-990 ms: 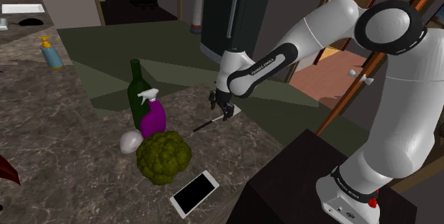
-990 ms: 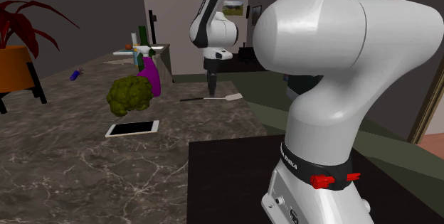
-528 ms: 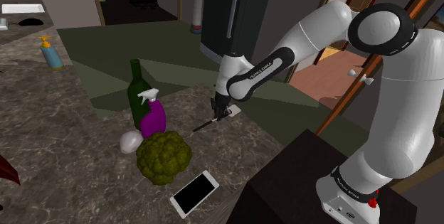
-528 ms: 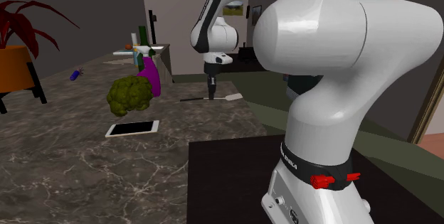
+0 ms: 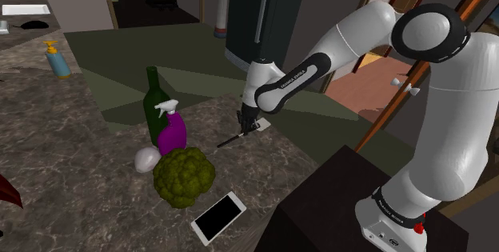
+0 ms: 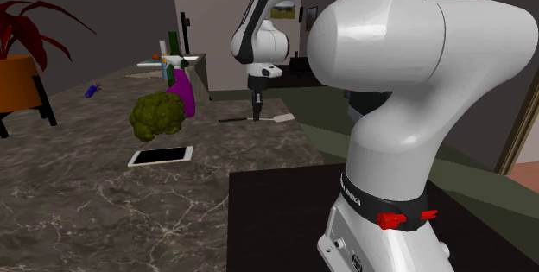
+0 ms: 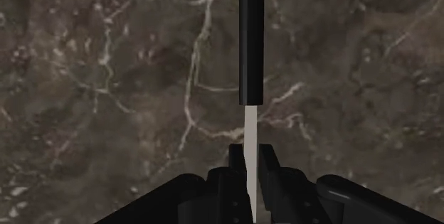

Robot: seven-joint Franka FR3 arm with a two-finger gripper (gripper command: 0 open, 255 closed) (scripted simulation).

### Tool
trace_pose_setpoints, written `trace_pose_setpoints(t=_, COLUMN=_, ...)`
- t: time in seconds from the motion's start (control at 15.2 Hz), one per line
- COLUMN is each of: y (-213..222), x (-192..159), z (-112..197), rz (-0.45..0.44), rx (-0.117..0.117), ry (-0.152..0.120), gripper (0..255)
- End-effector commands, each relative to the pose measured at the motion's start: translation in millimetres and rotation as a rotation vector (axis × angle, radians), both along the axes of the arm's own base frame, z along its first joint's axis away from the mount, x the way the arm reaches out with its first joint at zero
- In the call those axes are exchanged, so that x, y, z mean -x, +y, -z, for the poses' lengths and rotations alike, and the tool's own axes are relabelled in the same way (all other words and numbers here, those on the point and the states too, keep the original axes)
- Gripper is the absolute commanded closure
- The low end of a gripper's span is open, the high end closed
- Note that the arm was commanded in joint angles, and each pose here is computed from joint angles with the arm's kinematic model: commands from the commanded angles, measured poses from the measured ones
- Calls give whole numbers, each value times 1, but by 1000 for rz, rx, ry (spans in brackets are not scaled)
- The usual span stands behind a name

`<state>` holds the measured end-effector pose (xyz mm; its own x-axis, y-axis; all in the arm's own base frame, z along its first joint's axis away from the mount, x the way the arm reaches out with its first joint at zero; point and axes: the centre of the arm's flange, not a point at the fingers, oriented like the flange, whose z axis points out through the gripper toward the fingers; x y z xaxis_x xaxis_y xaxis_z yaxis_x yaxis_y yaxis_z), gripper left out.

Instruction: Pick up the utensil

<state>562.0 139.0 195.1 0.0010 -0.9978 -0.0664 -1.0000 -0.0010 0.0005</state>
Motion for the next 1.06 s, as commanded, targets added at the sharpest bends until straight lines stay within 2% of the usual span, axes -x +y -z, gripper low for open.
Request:
trace_pose_setpoints(t=0.0, y=0, x=0, z=-8, rz=0, rx=0, ry=0, gripper=255)
trace_pose_setpoints(t=0.86, y=0, x=0, z=-77, rz=0, rx=0, ry=0, gripper=255)
trace_pose_setpoints(t=0.99, y=0, x=0, z=-78, rz=0, rx=0, ry=0, gripper=255)
